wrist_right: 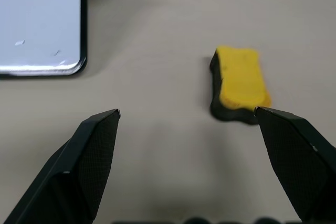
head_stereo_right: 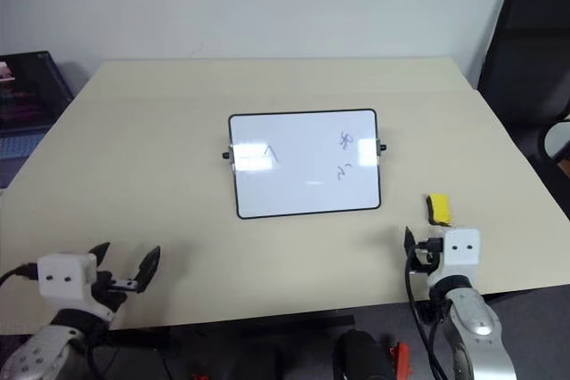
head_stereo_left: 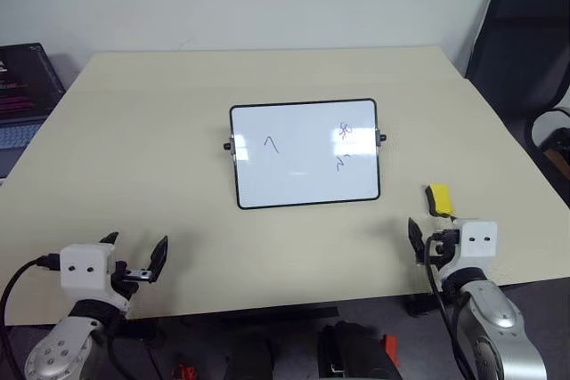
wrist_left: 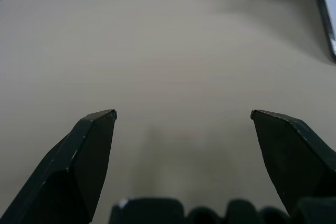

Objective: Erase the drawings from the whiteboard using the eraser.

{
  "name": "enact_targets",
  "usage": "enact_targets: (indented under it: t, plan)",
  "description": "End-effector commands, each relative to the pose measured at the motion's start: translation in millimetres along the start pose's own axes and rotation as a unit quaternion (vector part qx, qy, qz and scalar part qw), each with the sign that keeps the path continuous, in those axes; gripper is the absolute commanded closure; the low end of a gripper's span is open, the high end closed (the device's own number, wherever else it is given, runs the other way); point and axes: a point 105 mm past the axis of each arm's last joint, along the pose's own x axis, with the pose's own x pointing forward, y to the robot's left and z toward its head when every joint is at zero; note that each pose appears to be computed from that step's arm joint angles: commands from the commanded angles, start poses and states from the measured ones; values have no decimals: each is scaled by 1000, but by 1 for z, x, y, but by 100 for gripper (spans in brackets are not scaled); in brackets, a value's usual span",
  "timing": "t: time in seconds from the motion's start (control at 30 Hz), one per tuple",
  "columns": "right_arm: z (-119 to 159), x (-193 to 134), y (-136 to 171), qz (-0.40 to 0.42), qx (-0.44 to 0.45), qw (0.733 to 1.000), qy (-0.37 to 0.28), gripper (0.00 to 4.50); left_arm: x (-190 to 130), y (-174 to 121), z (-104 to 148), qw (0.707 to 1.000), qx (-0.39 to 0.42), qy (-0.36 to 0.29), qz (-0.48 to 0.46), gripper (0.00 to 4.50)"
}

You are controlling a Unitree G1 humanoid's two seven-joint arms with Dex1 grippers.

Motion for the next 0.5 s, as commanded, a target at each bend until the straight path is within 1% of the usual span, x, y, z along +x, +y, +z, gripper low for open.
enact_targets:
  t: [0.03,0.13,0.27,0.37,0.5]
  plan:
    - [13,0,0,-1,-2,1000,-21,2,-1,-2,21,999,9,-30,1,0]
    - [9,-2,-2,-1,-6,1000,-13,2,0,0,21,999,8,-29,12,0]
    - [13,-1,-7,-7,-6,1000,-15,2,10,-9,34,999,2,-48,0,0]
    - [17,2,-16,-13,-13,1000,-20,2,17,-16,41,998,-3,-59,-6,0]
    - [24,8,-30,-21,-22,999,-32,2,31,-27,44,997,-19,-71,-3,0]
